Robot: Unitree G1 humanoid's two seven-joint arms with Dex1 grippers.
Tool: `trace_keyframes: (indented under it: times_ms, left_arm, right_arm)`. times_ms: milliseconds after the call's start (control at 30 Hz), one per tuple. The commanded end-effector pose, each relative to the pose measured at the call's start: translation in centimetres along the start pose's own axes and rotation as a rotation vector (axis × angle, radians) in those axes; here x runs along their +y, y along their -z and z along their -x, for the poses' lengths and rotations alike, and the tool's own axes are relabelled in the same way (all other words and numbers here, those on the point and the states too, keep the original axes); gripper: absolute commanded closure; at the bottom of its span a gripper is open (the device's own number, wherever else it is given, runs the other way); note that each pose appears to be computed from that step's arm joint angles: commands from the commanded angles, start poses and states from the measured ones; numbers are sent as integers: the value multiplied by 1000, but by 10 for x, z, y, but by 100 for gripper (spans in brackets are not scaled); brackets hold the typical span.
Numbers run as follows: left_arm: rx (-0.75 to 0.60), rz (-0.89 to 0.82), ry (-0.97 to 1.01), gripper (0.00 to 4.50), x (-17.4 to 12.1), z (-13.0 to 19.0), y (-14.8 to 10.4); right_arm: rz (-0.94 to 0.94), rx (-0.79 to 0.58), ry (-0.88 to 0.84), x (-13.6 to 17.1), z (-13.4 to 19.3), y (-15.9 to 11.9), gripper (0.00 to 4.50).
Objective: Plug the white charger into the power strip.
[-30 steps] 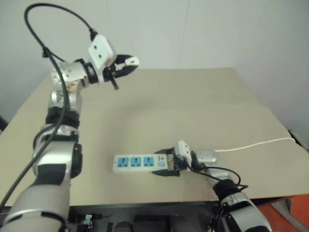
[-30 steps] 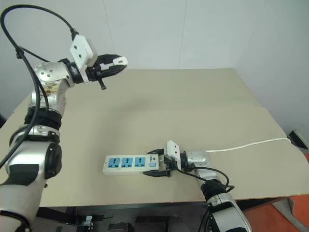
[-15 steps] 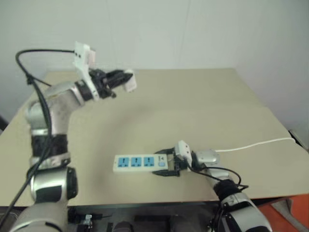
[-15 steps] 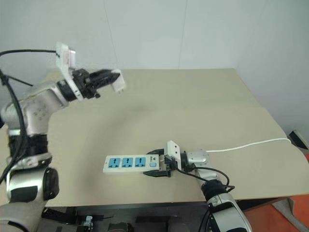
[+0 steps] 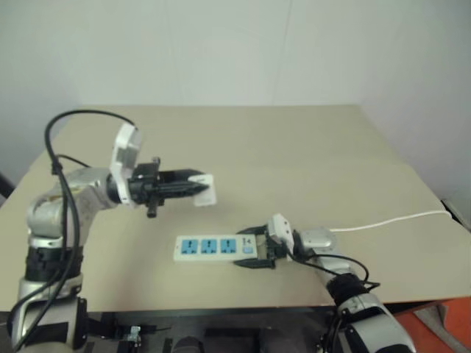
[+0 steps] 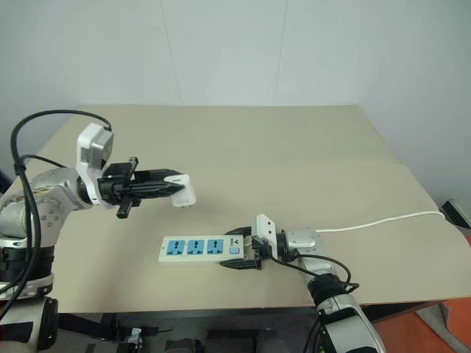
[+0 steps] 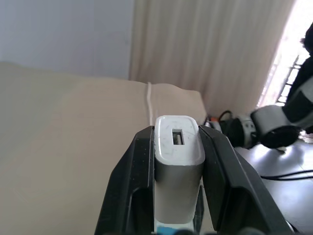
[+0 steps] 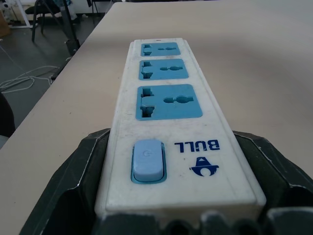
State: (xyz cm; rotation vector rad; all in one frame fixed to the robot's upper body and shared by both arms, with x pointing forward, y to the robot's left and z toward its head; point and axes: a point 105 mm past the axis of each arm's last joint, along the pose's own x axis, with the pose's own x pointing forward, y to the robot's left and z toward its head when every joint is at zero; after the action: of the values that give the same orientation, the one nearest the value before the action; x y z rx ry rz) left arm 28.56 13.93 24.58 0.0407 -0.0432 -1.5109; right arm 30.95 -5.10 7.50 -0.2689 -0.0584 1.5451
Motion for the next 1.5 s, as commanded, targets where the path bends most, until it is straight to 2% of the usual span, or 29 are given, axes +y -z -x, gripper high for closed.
trace_keyframes:
  times_ms: [33, 367, 600, 867, 1200, 1500]
  left_arm:
    - [17, -26, 62, 351, -4, 0, 0]
    - [112, -103, 126, 351, -15, -15, 43]
    - [66, -79, 79, 351, -15, -26, 52]
    - [116, -84, 127, 351, -23, -30, 70]
    - [149, -86, 98, 351, -15, -37, 92]
    - [139, -89, 58, 351, -7, -42, 99]
  right_arm:
    - [4, 8, -21, 3, -3, 2, 108]
    - [7, 7, -9, 3, -2, 2, 108]
    - [5, 4, -8, 3, -3, 2, 108]
    - [5, 2, -12, 4, -4, 2, 108]
    - [2, -1, -10, 4, -6, 2, 108]
    - [2, 1, -9, 4, -5, 2, 108]
